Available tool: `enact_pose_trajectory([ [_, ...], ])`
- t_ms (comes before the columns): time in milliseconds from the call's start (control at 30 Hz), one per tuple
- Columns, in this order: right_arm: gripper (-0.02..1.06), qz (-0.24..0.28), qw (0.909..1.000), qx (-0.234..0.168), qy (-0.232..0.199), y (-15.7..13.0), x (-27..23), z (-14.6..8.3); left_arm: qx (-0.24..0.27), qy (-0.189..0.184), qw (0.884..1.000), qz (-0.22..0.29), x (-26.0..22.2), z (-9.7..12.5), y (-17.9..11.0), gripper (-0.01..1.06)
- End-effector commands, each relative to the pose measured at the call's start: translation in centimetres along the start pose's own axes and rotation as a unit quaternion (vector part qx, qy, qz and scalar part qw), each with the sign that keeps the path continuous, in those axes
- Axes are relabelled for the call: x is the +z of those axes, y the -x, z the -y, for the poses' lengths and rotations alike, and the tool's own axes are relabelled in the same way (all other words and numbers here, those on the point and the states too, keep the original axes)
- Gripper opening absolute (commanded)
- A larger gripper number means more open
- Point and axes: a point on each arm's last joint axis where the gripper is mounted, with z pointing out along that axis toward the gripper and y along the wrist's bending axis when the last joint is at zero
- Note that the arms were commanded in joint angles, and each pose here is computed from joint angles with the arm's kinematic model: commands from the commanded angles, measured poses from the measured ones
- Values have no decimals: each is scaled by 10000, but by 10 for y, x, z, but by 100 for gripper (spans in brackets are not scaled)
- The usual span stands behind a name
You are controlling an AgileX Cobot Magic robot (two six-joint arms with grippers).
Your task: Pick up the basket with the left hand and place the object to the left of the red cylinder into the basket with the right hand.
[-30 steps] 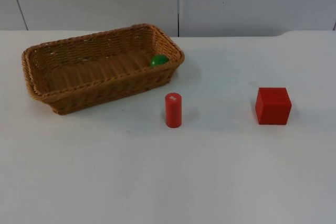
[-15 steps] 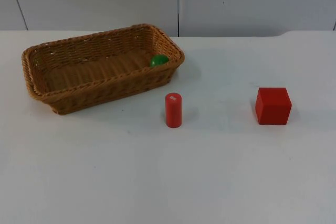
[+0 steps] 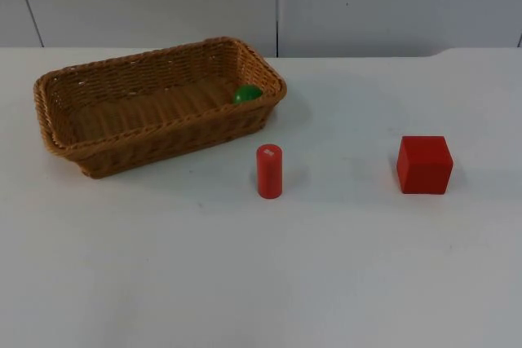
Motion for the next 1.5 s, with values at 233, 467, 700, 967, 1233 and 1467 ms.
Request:
enact_pose_trajectory([
  [233,104,27,9998,117,-126,-1,1,3,-169,200,9996,-64,0,-4,-2,97],
  [467,104,27,9998,127,-125,-1,1,3,-221,207,9993,-198,-1,-4,-4,97],
  [700,104,27,9998,127,-125,-1,1,3,-302,234,9957,-844,3,-4,-19,97],
  [967,104,27,9998,127,-125,-1,1,3,-211,154,9961,-849,3,-3,-19,97],
  [1233,104,20,9996,192,-191,-1,1,4,-211,154,9961,-849,3,-3,-19,97],
  [1467,104,27,9994,263,-231,-1,1,4,-211,154,9961,-849,3,-3,-19,97],
])
